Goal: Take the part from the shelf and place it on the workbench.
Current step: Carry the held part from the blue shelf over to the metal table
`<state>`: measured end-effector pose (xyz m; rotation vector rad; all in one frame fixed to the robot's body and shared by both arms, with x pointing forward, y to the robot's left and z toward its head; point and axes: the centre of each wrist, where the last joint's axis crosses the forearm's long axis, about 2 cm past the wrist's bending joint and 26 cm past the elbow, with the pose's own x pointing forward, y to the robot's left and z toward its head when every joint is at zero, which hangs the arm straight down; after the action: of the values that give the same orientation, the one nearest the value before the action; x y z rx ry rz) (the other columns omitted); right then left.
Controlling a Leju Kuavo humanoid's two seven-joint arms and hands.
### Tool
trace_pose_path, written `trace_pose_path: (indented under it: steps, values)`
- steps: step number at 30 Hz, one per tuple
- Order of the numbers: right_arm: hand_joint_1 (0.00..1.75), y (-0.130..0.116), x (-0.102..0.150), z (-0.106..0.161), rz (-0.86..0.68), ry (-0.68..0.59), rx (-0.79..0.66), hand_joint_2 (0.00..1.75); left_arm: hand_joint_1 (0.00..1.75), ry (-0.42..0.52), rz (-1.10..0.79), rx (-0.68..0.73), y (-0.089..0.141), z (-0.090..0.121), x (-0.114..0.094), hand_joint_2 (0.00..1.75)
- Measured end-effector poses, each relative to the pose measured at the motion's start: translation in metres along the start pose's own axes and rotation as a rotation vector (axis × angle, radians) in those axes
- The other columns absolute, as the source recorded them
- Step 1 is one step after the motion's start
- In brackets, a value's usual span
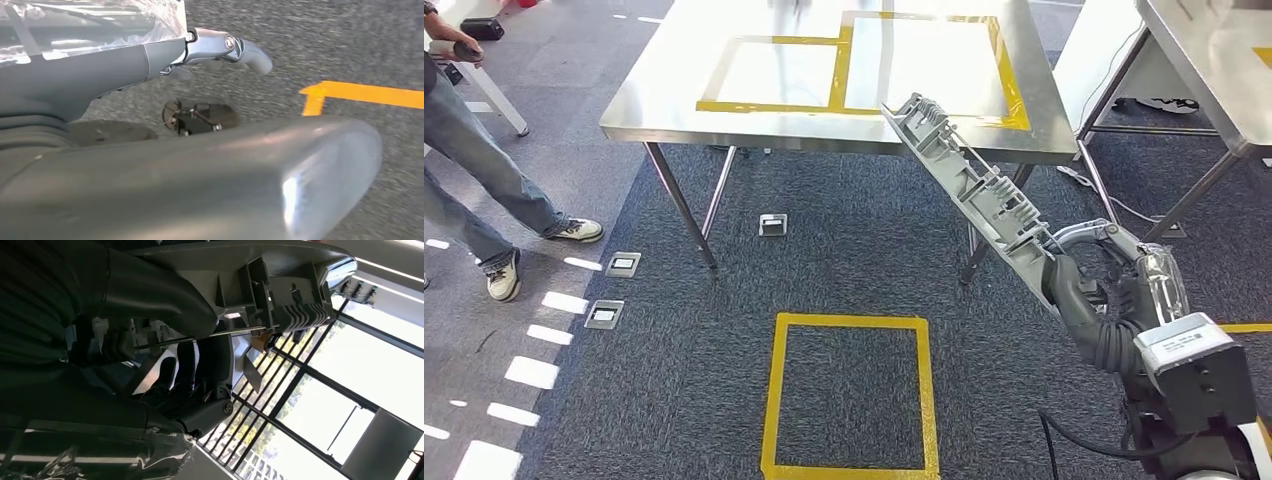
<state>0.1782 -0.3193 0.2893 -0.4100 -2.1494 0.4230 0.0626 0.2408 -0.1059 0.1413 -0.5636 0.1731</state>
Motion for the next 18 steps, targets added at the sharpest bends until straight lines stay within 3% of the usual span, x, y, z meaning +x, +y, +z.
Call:
trace_pose_path:
  steps: [10, 18]
  values:
    - [1.75, -0.001, 0.003, -0.002, -0.004, -0.015, -0.007, 1.75, 0.00, -0.011, 0.004, -0.003, 0.000, -0.002, 0.005, 0.00]
    - [1.75, 0.000, 0.002, -0.001, -0.004, -0.012, -0.005, 1.75, 0.00, 0.018, 0.000, -0.002, 0.001, 0.004, -0.008, 0.00]
